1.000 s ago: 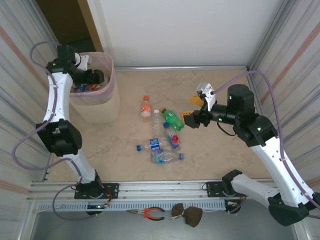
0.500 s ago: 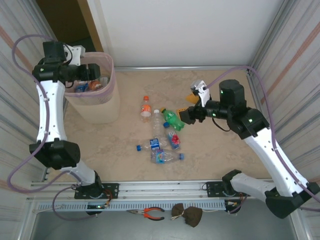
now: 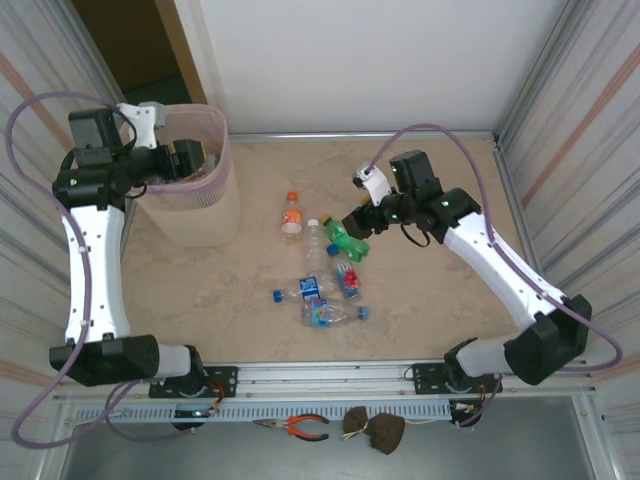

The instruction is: Put the plastic bottles in the bin

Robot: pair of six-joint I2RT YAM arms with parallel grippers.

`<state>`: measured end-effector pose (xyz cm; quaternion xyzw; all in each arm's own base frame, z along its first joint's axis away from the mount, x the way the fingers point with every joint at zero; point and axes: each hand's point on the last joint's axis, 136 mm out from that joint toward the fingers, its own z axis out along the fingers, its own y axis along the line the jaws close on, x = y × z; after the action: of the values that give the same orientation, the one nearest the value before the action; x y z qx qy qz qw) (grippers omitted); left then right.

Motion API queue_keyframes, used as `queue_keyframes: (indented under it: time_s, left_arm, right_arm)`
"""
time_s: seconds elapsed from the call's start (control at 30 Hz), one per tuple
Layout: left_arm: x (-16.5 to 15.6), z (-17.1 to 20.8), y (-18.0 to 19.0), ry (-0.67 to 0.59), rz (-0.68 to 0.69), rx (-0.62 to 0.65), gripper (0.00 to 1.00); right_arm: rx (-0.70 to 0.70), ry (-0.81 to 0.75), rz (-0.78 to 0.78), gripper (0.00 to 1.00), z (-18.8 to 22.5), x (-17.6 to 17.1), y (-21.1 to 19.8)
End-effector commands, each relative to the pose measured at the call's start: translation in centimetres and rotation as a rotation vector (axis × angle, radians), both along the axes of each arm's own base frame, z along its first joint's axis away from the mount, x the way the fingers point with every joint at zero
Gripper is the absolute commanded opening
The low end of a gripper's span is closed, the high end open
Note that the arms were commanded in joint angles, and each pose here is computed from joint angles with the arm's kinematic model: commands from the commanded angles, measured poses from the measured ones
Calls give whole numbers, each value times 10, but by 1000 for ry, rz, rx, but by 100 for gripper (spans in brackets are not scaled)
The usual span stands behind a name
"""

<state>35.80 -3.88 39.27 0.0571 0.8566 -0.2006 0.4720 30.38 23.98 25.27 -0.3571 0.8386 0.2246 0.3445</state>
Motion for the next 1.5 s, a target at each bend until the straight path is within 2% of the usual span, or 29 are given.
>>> queue_keyframes:
  time_s: [0.0,0.3,0.67,1.1,1.47]
  left_arm:
    - [-14,15,-10,-60,-33,-50,78]
    - [-24,7,-26,-65,-63,-56,77]
    - [-22,1,-42,-53,-102,-56,77]
    - [-22,-4,-50,-43,-123,-67,77]
    - [-22,-6,-52,-41,-129,-77,77]
  right_arm:
    - [-113,40,2,73,-37,6,-4]
    - [-318,198,-58,71,-121,28,-17]
    - [-439,325,-64,70,-186,35,-23]
    - [-470,385,-64,67,-222,44,-23]
    - [-447,403,-78,57,-224,48,-28]
